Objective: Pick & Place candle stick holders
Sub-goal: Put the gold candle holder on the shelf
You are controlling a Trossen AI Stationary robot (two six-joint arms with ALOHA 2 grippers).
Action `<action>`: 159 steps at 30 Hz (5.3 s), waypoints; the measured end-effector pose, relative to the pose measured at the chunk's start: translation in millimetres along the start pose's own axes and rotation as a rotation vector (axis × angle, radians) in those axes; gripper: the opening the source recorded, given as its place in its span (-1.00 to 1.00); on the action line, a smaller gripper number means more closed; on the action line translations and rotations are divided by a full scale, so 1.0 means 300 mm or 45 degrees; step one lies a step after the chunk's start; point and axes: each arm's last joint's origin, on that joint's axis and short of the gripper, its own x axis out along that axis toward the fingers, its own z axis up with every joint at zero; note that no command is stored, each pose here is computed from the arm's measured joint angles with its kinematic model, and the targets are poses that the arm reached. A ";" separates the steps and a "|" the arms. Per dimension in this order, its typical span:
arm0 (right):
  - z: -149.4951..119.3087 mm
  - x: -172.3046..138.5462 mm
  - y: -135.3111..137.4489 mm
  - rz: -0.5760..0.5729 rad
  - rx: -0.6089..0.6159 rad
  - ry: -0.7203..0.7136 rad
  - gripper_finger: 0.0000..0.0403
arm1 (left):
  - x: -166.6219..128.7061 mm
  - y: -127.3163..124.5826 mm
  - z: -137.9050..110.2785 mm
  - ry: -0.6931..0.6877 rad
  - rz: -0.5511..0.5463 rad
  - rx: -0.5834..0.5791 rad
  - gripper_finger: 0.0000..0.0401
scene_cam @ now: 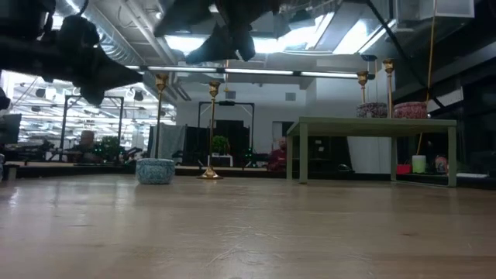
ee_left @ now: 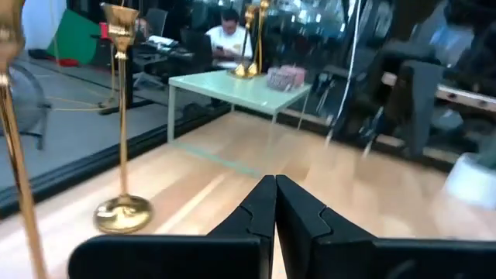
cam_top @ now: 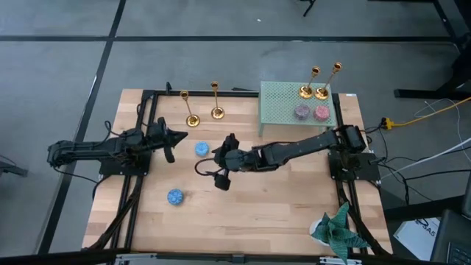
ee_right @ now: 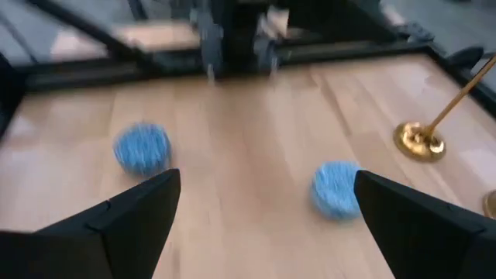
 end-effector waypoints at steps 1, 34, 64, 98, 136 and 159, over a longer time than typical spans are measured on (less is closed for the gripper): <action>-0.001 -0.003 -0.024 0.027 -0.017 0.047 0.93 | 0.004 -0.002 0.005 0.043 0.013 0.040 -0.97; -0.049 -0.005 -0.316 0.268 -0.042 0.045 0.89 | 0.219 0.250 0.067 0.354 0.678 0.263 0.19; -0.074 -0.025 -0.394 0.368 0.048 0.223 0.89 | 0.304 0.256 0.196 0.323 0.539 0.307 -0.93; -0.155 -0.405 -0.478 0.637 0.104 0.234 0.89 | 0.623 -0.012 0.744 0.258 0.105 0.347 -0.93; -0.235 -0.604 -0.346 0.446 0.085 0.094 0.89 | 1.371 0.200 0.662 0.072 -0.293 0.304 -0.91; -0.272 -0.656 -0.352 0.538 -0.104 0.208 0.89 | 1.385 0.237 0.583 0.275 0.001 0.341 -0.92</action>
